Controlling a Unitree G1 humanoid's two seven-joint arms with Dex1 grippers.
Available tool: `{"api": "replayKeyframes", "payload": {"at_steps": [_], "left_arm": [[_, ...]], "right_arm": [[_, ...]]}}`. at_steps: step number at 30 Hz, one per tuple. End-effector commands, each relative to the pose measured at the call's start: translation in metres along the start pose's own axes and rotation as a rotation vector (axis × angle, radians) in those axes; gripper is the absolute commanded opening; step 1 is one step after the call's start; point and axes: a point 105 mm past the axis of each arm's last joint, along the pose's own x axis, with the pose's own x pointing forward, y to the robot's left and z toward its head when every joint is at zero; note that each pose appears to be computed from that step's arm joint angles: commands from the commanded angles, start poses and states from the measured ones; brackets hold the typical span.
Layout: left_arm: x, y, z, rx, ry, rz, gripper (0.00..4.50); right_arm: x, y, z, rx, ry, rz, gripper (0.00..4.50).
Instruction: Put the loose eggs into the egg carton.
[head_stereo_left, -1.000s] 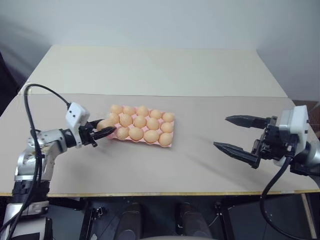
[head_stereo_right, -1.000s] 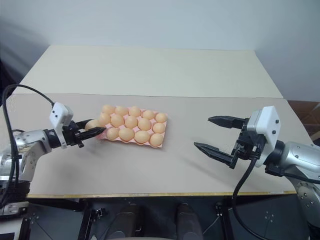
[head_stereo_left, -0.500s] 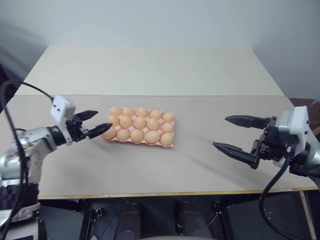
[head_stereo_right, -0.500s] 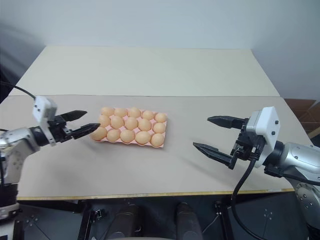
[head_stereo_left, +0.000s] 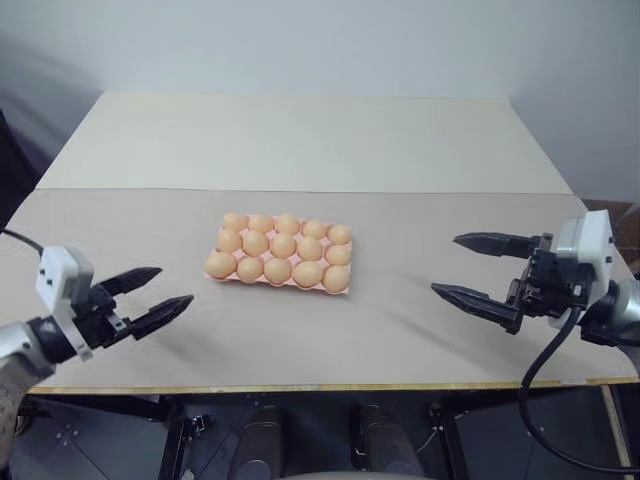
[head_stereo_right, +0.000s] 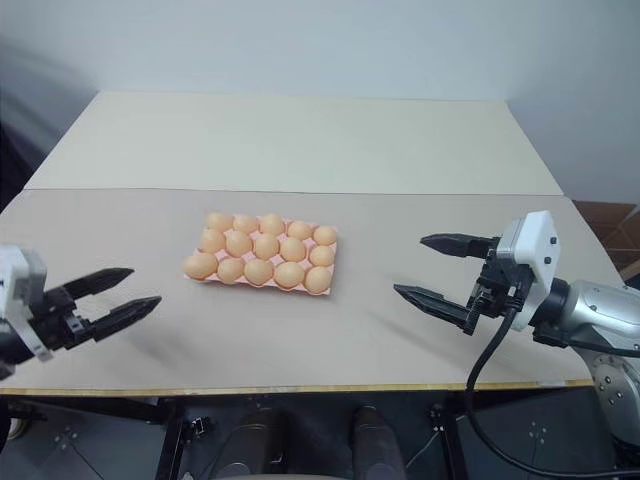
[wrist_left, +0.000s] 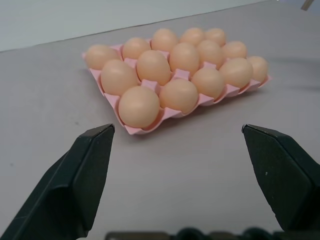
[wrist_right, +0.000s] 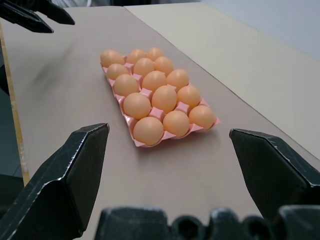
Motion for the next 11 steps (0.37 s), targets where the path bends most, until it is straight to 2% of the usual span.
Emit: {"api": "replayKeyframes", "payload": {"at_steps": [1, 11], "left_arm": [[-0.0054, -0.0065, 0.0156, 0.037, -0.045, 0.005, 4.46], [-0.0115, -0.0074, 0.0148, 0.009, -0.058, 0.038, 4.46]], "right_arm": [[-0.0014, -0.0004, 0.0097, -0.052, -0.016, 0.009, 4.5], [0.0012, -0.0045, 0.0114, -0.057, -0.013, 0.033, 4.5]]}}
